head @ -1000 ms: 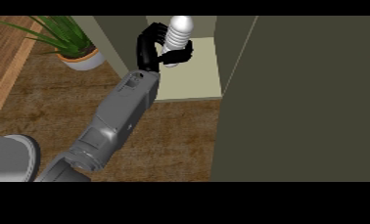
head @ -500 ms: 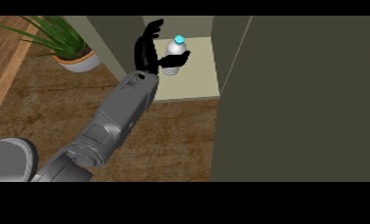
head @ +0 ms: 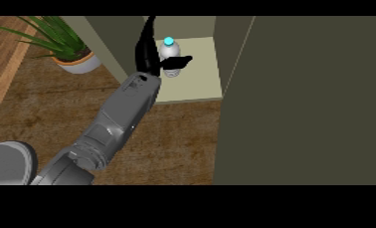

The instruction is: Pick up the bottled water, place it into the cabinet and close the cabinet

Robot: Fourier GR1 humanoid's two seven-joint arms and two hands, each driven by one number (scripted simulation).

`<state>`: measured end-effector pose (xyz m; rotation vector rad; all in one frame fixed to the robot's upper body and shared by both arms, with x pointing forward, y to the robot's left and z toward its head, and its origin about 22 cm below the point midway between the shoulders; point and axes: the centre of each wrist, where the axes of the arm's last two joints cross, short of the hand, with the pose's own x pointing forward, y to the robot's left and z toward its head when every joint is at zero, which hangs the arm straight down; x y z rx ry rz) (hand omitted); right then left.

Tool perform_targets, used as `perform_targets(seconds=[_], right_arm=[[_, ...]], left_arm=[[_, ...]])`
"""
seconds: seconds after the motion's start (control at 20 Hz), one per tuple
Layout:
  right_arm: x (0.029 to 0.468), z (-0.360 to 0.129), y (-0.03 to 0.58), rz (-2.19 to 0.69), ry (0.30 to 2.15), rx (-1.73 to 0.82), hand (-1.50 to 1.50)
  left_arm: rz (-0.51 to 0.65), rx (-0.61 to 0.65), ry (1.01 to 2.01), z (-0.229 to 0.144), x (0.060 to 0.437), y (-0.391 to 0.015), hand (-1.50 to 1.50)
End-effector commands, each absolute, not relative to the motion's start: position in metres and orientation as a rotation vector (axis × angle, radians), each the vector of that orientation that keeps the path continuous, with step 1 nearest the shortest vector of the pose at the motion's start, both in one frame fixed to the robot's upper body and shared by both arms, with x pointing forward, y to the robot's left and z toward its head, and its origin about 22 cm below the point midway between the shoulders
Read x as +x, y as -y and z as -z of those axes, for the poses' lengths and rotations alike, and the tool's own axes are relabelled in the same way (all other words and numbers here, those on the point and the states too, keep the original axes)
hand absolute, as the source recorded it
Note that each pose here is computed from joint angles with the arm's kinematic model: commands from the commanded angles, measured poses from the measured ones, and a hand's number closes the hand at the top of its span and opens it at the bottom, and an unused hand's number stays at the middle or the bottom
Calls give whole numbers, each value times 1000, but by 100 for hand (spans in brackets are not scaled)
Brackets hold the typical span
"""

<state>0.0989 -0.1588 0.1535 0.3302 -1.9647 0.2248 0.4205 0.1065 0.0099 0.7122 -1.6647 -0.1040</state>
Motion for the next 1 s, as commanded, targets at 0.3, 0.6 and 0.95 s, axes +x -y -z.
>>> perform_targets(seconds=[0.3,0.6,0.95], right_arm=[[91,-163,158,-240,1975,357,-150],[87,-165,160,-240,1989,360,-150],[83,-169,163,-210,1972,335,-150]], left_arm=[[8,511,1790,-1,414,-113,-150],[-44,247,1916,-11,416,-111,150],[-66,-46,1916,-11,409,-107,150]])
